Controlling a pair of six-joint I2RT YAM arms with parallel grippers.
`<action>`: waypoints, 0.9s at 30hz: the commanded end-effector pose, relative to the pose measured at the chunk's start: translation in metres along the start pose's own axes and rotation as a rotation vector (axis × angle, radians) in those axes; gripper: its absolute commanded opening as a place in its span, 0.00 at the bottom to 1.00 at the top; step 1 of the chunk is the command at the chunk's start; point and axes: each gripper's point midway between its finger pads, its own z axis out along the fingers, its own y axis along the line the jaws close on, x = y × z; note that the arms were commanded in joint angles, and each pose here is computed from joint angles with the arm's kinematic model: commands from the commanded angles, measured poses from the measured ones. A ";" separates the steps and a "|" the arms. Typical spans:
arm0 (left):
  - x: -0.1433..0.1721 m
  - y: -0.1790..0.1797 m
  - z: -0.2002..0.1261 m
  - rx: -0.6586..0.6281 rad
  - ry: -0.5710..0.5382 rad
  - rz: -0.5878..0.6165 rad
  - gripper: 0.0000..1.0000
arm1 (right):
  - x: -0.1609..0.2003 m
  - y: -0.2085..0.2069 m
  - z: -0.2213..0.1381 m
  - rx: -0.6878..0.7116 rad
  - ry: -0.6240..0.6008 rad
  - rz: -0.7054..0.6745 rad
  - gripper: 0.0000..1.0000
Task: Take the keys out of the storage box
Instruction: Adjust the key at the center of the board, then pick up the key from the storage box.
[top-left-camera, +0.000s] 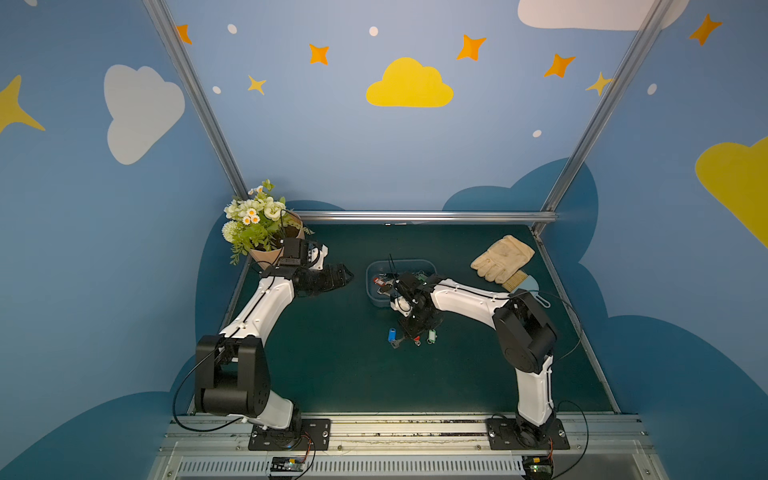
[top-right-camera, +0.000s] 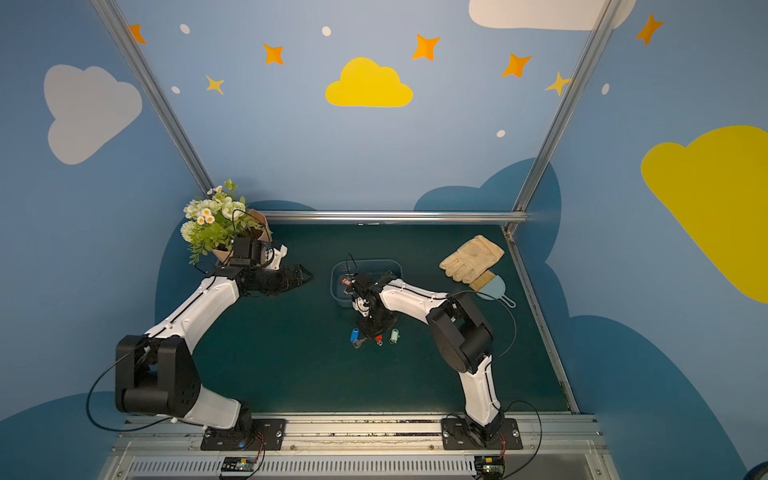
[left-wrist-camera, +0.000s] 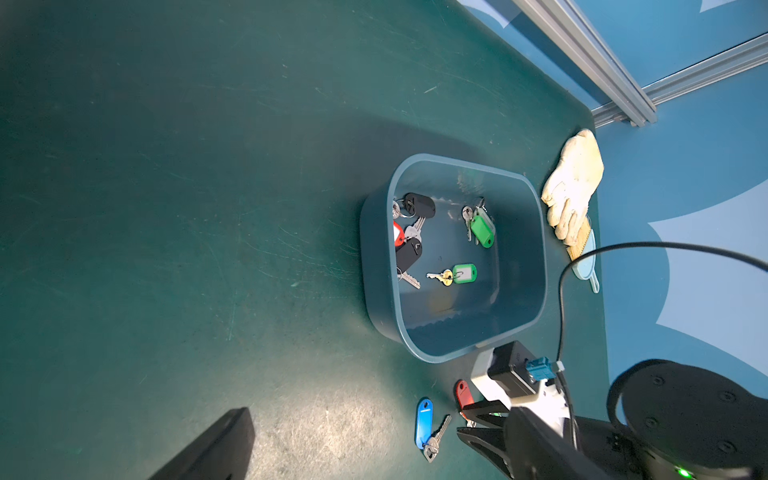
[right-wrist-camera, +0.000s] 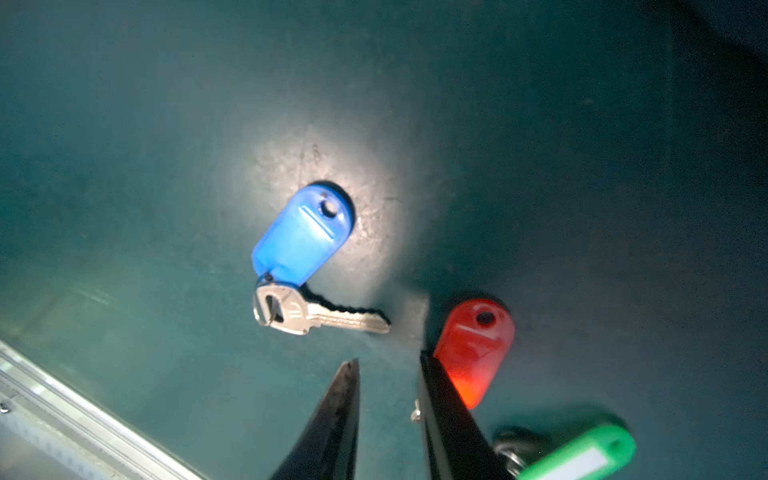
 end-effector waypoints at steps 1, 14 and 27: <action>-0.005 -0.005 -0.008 0.006 -0.013 0.016 1.00 | -0.014 0.012 -0.053 -0.021 -0.120 -0.049 0.34; -0.016 -0.014 -0.010 0.042 -0.047 -0.001 1.00 | -0.133 -0.051 -0.134 0.044 -0.339 0.146 0.42; -0.012 -0.012 -0.017 0.018 -0.055 0.001 1.00 | -0.173 -0.036 -0.052 0.020 -0.278 -0.026 0.47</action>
